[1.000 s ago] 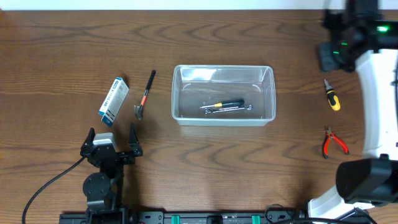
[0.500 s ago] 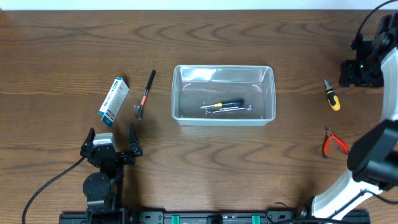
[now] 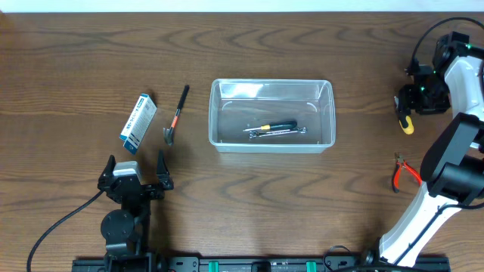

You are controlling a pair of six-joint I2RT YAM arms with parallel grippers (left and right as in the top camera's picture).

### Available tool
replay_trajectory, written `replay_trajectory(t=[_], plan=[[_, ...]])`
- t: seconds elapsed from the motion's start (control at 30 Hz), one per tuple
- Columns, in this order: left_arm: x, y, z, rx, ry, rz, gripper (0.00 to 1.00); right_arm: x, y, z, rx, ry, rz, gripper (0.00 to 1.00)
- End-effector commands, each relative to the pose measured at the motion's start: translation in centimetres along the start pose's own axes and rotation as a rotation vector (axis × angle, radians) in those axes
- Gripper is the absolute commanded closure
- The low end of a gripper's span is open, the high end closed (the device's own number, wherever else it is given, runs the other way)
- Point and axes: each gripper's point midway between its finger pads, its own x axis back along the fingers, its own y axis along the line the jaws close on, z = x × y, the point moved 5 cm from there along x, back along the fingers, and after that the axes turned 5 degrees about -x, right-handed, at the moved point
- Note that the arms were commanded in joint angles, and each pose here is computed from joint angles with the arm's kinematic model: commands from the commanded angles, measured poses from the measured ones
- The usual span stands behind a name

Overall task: Pack container
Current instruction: 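Lower the right gripper onto the yellow-black ratchet screwdriver and grasp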

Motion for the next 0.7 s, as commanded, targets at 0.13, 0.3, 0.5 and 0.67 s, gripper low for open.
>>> replay_trajectory(t=[0.13,0.3,0.5,0.67], plan=[[-0.2,-0.1,1.5,-0.007,0.043,0.004,0.02,-0.6,-0.2,-0.4,0.054,-0.013,0.004,0.42],[-0.2,-0.1,1.5,-0.007,0.043,0.004,0.02,-2.3,-0.1,0.0,0.072,0.014,-0.003,0.42],[-0.2,-0.1,1.5,-0.007,0.043,0.004,0.02,-4.2,-0.2,0.9,0.076,0.037,0.021,0.42],[-0.2,-0.1,1.5,-0.007,0.044,0.004,0.02,-5.5,0.0,1.6,0.077,0.049,0.017,0.43]])
